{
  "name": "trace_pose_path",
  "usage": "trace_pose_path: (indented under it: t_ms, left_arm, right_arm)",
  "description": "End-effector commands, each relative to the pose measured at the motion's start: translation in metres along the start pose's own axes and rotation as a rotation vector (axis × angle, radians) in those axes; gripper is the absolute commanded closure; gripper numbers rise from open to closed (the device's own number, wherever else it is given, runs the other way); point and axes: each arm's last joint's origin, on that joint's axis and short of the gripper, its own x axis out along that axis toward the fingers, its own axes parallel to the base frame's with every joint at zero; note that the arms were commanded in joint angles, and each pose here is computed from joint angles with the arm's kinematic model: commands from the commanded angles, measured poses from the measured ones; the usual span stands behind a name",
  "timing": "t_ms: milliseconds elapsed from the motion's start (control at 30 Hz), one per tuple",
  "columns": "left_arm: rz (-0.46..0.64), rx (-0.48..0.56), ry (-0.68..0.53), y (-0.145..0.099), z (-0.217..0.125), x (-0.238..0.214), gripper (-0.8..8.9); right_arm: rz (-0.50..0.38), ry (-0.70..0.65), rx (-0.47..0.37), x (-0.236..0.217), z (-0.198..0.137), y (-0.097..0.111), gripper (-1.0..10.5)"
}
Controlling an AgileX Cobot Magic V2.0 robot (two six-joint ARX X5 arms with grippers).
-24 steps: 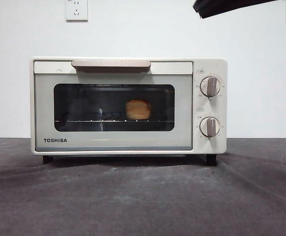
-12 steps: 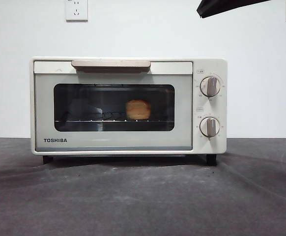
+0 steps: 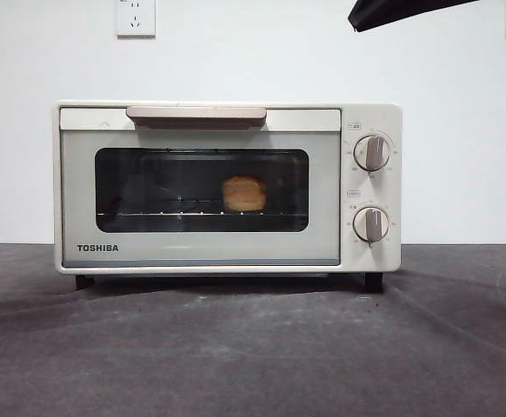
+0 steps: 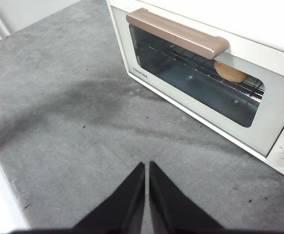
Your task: The left arm flap open the oven, the right arm pick bread and place it into oven, the left arm flap close the oven
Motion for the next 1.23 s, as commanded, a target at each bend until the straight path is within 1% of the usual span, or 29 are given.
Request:
trace_pose_path:
  t_ms: [33, 67, 133, 200, 333, 433, 533, 600, 733, 900, 1233]
  left_arm:
    - [0.018, 0.127, -0.082, -0.004, 0.006, -0.011, 7.98]
    - [0.028, 0.160, -0.116, -0.005, 0.007, -0.013, 7.98]
    - [0.066, 0.245, -0.226, -0.004, 0.008, -0.016, 7.98]
    - [0.135, 0.282, -0.328, -0.001, 0.006, -0.016, 7.98]
    - [0.316, 0.285, -0.494, 0.009, -0.011, -0.009, 7.98]
    - [0.421, 0.260, -0.554, 0.017, -0.031, -0.001, 7.98]
    - [0.500, 0.239, -0.558, 0.024, -0.053, 0.010, 7.98]
    - [0.557, 0.211, -0.535, 0.030, -0.069, 0.018, 7.98]
    - [0.618, 0.178, -0.489, 0.039, -0.094, 0.031, 7.98]
    - [0.634, 0.154, -0.433, 0.045, -0.116, 0.044, 7.98]
    - [0.629, 0.140, -0.361, 0.051, -0.142, 0.058, 7.98]
  right_arm:
    - [0.007, -0.015, -0.004, 0.001, 0.004, 0.002, 9.4]
    - [0.007, -0.015, -0.004, 0.001, 0.004, 0.002, 9.4]
    - [0.007, -0.015, -0.004, 0.001, 0.004, 0.002, 9.4]
    - [0.007, -0.016, -0.004, 0.001, 0.004, 0.002, 9.4]
    - [0.007, -0.016, -0.004, 0.001, 0.004, 0.002, 9.4]
    - [0.007, -0.016, -0.004, 0.001, 0.004, 0.002, 9.4]
    - [0.007, -0.016, -0.004, 0.001, 0.004, 0.002, 9.4]
    - [0.007, -0.016, -0.004, 0.001, 0.004, 0.002, 9.4]
    - [0.007, -0.016, -0.004, 0.001, 0.004, 0.002, 9.4]
    - [0.007, -0.016, -0.004, 0.001, 0.004, 0.002, 9.4]
    - [0.007, -0.016, -0.004, 0.001, 0.004, 0.002, 9.4]
